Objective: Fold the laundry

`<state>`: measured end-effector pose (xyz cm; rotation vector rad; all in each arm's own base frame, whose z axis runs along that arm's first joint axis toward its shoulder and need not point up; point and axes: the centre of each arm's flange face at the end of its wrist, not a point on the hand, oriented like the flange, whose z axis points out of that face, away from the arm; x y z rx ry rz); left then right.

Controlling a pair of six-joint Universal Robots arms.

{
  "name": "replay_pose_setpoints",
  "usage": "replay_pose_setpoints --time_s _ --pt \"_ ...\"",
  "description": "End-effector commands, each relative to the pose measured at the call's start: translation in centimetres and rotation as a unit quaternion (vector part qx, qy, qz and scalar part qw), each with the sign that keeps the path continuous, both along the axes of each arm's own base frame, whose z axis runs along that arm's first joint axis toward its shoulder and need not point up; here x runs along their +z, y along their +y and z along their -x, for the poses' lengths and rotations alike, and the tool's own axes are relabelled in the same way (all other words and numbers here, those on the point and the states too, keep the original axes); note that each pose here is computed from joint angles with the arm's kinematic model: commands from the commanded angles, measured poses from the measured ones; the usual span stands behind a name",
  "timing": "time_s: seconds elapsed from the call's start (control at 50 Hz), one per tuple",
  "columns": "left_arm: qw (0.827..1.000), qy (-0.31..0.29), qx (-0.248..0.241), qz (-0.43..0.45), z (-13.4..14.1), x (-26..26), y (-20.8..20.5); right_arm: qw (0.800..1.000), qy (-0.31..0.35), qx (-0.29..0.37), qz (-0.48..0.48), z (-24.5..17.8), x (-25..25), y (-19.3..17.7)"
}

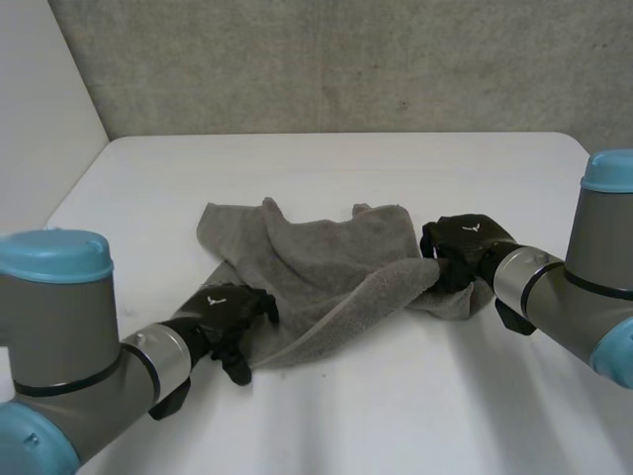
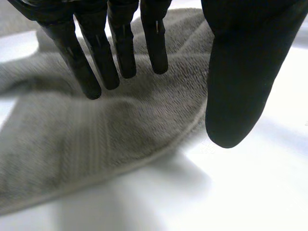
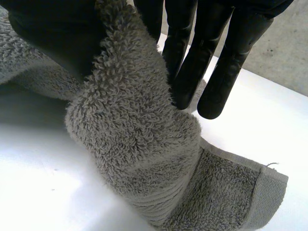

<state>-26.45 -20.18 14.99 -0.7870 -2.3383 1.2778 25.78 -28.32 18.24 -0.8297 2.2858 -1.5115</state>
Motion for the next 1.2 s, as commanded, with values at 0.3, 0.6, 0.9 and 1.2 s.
replay_pose_setpoints --time_s 0.3,0.6,0.9,1.2 --pt "0.998 0.036 0.017 -0.055 2.5 -2.9 -1.7 1.0 -0.016 -0.01 -0.008 0.1 0.3 0.0" --pt "0.998 0.058 0.009 -0.002 3.3 -0.4 -2.4 1.0 -0.006 0.001 -0.014 0.2 3.5 0.6" --pt "0.987 -0.115 -0.076 0.086 1.1 4.8 -3.0 0.951 0.27 0.144 0.04 0.1 3.5 1.7" --pt "0.822 0.052 0.129 0.553 4.2 25.6 -15.1 0.805 0.04 -0.11 0.582 -7.1 20.9 -5.7"
